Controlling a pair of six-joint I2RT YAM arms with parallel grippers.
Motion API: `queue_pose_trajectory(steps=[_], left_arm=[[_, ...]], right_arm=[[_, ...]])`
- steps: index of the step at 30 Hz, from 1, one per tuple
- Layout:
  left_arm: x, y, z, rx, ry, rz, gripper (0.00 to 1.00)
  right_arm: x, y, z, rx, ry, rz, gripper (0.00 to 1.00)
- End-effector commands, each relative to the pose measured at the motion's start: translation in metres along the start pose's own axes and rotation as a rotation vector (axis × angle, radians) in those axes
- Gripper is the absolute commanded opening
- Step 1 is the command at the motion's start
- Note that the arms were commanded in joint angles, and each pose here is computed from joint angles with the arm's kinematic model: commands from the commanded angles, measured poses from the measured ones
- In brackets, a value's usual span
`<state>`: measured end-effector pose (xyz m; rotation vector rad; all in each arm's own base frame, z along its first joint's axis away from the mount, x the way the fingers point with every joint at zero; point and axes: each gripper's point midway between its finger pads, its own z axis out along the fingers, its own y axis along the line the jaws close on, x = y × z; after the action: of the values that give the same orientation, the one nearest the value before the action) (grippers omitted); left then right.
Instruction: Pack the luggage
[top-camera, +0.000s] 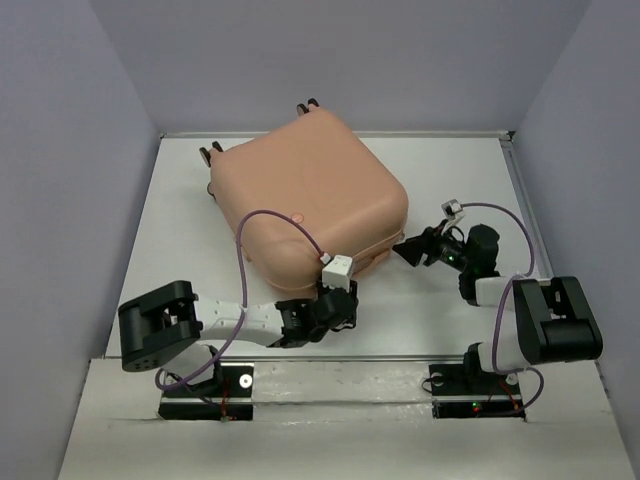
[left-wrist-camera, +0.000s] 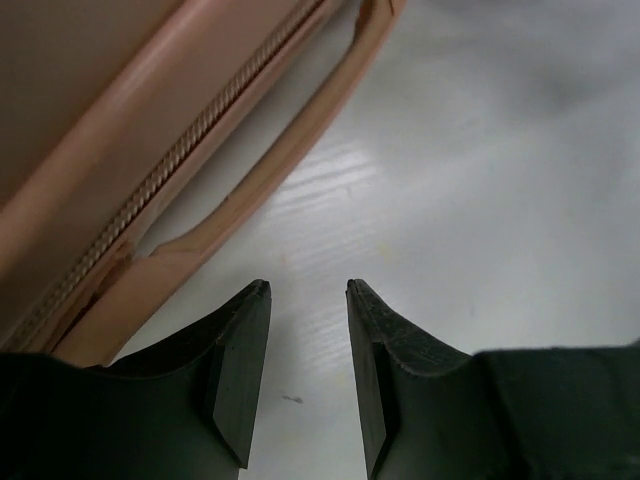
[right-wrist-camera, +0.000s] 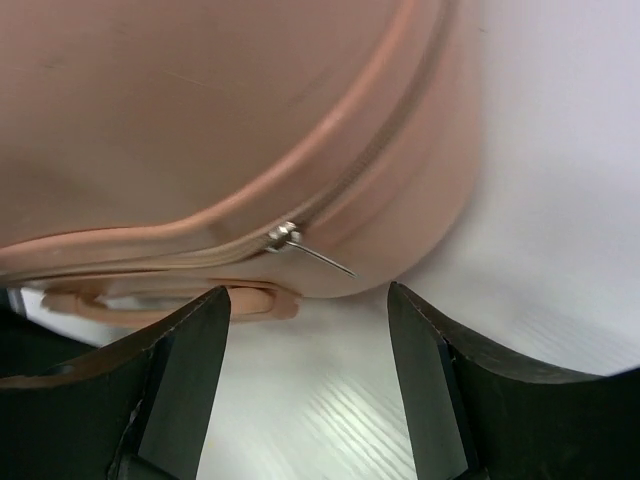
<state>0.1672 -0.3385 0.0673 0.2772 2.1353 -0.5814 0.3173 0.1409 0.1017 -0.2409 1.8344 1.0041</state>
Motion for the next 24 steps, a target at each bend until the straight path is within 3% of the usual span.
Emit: queue_pose_trajectory(steps=[1, 5, 10, 15, 24], left_arm=[[-0.042, 0.058, 0.005, -0.223, -0.167, -0.101, 0.49], [-0.049, 0.070, 0.000, -0.260, -0.189, -0.112, 0.48], [-0.038, 0.051, -0.009, -0.169, -0.162, -0.147, 0.48], [-0.031, 0.048, -0.008, -0.184, -0.149, -0.107, 0.49], [-0.027, 0.055, -0.011, -0.212, -0.156, -0.120, 0.49]], right_arm=[[-0.033, 0.038, 0.021, -0.094, -0.073, -0.159, 0.70], [-0.037, 0.041, 0.026, -0.086, -0.087, -0.166, 0.67], [-0.022, 0.023, 0.024, -0.009, -0.042, -0.185, 0.66], [-0.019, 0.015, 0.032, -0.006, -0.022, -0.200, 0.65], [-0.029, 0.027, 0.043, -0.090, -0.035, -0.209, 0.51]])
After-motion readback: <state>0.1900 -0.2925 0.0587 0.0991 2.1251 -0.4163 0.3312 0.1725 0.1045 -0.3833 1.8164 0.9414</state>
